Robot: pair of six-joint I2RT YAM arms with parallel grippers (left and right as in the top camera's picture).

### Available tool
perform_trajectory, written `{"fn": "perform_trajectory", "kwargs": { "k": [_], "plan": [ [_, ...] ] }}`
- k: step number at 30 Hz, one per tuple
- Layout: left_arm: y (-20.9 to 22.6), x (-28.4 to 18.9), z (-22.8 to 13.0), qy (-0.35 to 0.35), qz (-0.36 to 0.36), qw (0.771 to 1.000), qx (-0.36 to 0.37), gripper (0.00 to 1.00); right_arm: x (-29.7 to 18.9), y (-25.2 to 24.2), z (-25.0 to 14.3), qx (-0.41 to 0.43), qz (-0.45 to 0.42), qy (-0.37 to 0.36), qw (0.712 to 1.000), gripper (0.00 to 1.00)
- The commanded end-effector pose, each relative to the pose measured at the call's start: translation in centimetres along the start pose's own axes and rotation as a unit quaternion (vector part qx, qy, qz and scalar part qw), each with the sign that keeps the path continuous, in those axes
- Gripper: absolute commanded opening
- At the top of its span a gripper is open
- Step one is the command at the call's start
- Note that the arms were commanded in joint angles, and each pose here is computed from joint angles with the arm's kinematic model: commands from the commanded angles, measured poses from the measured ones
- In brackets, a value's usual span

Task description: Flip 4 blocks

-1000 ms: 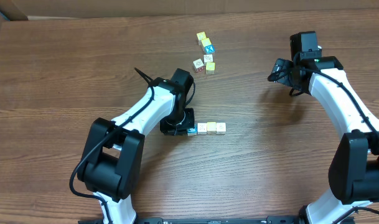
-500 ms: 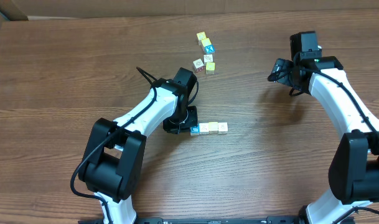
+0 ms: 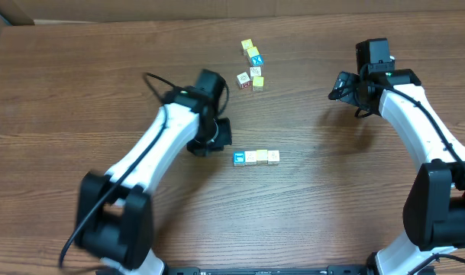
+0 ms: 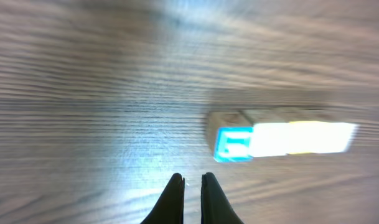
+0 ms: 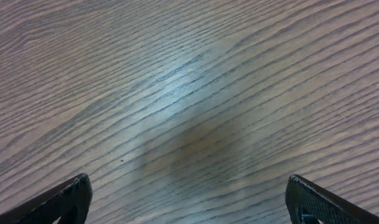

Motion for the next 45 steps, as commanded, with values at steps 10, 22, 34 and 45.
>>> {"fn": "perform_trajectory", "kwargs": {
  "k": [10,22,34,45],
  "plan": [
    [0.7,-3.8,-1.8,0.0,0.002,1.0,0.013,0.04,-1.5,-0.1,1.0,0.005,0.004,-0.027,1.0,1.0],
    [1.1,-3.8,-2.3,0.016,0.016,1.0,0.009,0.33,-1.5,0.0,1.6,0.011,0.009,-0.046,0.999,1.0],
    [0.8,-3.8,-1.9,0.002,0.006,1.0,0.006,0.06,-3.0,4.6,0.9,0.025,0.299,0.026,0.954,1.0],
    [0.7,-3.8,-1.8,0.0,0.004,1.0,0.007,0.04,-3.2,4.6,-0.9,0.025,0.313,0.089,0.945,0.04]
  ]
}}
Point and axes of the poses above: each gripper's point midway between its finger pads, its own x axis out along the fingers, its own y axis along the line the jaws close on, z = x × y, the point moved 9 cm from there along -x, back along the fingers, and after that the axes turned 10 degrees about -x, right-handed, at the moved point
